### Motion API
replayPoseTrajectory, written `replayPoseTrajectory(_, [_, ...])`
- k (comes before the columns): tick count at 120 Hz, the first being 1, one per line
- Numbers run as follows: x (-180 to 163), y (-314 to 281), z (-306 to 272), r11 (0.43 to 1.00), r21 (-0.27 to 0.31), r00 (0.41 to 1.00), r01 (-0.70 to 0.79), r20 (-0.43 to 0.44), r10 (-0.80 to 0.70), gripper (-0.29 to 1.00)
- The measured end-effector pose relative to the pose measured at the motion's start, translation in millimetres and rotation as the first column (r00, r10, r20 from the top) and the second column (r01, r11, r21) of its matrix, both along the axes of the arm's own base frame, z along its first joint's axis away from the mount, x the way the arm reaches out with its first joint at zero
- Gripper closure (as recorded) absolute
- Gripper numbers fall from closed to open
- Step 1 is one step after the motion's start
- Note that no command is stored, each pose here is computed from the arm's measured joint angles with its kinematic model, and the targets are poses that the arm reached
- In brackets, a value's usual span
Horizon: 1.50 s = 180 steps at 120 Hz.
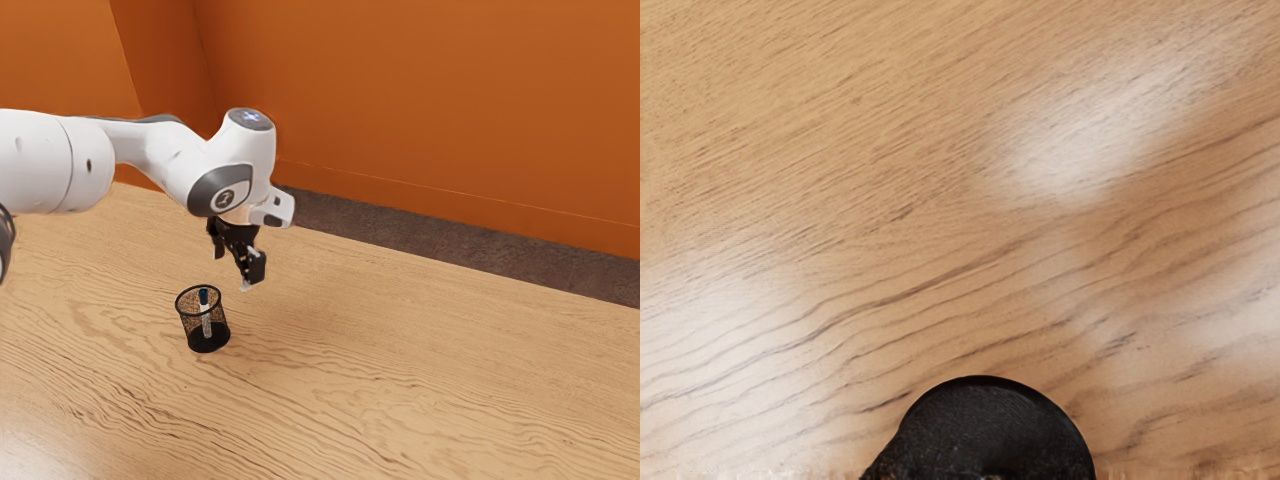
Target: Take the marker out of the pen holder and place it to the left of the pen holder.
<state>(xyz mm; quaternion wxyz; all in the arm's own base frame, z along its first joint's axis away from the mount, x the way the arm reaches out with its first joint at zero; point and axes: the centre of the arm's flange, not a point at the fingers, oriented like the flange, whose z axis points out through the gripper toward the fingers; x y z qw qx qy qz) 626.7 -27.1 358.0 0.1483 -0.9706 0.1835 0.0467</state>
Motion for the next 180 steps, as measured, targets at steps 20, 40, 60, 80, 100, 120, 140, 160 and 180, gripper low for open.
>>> replayPoseTrajectory(20, [-31,15,-14,0.999,-0.008,0.999,0.038,0.010,-0.038,0.00])
replayPoseTrajectory(40, [-54,14,-11,0.997,-0.021,0.996,0.079,0.031,-0.078,0.00])
replayPoseTrajectory(60, [-72,18,-10,0.995,-0.032,0.995,0.095,0.037,-0.094,0.01])
replayPoseTrajectory(80, [-74,22,-10,0.994,-0.033,0.994,0.099,0.041,-0.098,0.21])
replayPoseTrajectory(100, [-73,21,-10,0.994,-0.033,0.993,0.108,0.042,-0.107,0.42])
replayPoseTrajectory(120, [-73,21,-13,0.993,-0.033,0.993,0.114,0.038,-0.113,0.58])
replayPoseTrajectory(140, [-73,21,-13,0.993,-0.031,0.993,0.117,0.039,-0.116,0.70])
replayPoseTrajectory(160, [-73,22,-11,0.993,-0.023,0.993,0.114,0.045,-0.112,0.74])
replayPoseTrajectory(180, [-78,31,36,0.997,-0.014,0.993,0.073,0.094,-0.072,0.76])
